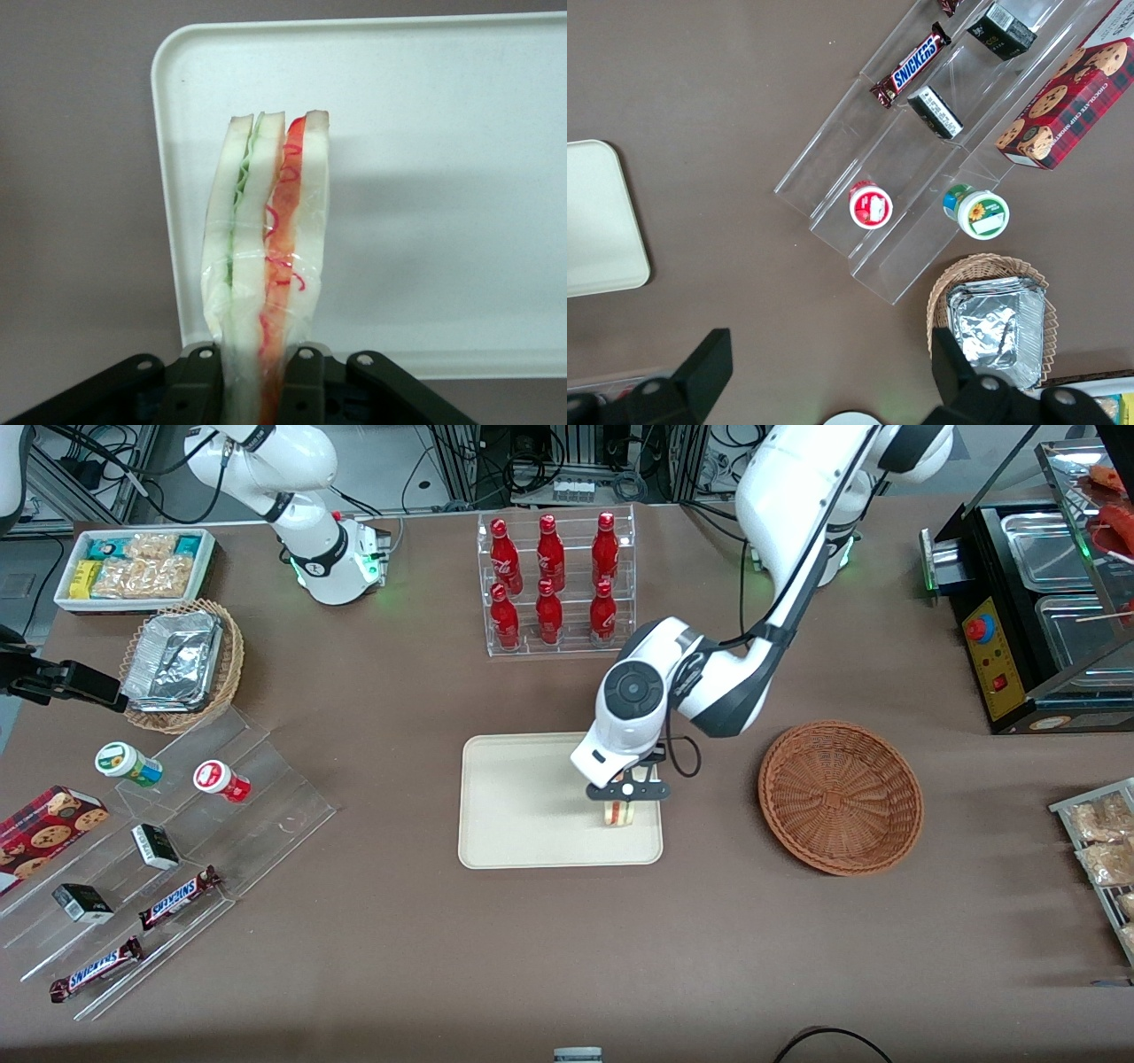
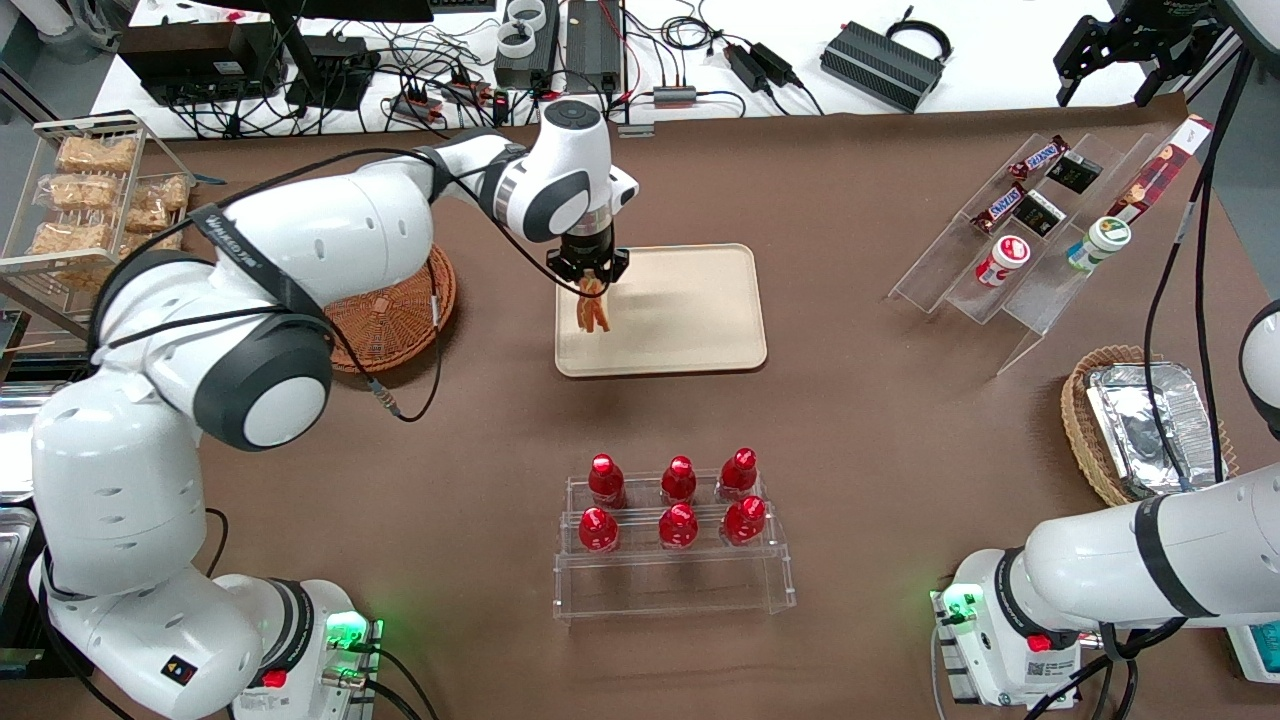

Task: Place sandwich from basket to tray
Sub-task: 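Lower the sandwich onto the cream tray and open the left gripper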

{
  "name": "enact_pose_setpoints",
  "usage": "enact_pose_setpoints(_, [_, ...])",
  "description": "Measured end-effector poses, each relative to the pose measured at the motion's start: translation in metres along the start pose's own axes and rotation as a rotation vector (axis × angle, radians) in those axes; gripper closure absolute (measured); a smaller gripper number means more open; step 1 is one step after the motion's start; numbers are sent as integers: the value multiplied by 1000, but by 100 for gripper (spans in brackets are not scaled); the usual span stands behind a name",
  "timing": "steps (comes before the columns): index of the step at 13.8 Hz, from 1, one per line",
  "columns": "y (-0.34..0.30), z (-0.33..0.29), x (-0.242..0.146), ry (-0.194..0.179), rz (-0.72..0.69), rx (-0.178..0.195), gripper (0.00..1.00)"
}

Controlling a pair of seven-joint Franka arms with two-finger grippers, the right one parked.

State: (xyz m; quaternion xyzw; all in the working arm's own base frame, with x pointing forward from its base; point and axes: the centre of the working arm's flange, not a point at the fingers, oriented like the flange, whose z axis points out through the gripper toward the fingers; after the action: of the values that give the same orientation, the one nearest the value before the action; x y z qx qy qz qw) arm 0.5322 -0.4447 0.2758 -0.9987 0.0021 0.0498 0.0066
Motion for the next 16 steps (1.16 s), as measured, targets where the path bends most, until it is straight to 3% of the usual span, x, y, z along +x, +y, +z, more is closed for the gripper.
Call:
enact_pose_setpoints(6, [22, 35, 0, 24, 8, -23, 81])
enact_pose_setpoints(11, [28, 46, 0, 39, 18, -8, 81])
enact_pose_setpoints(13, [27, 48, 0, 39, 17, -5, 67])
enact_pose_setpoints(16, [26, 49, 1, 38, 14, -4, 36])
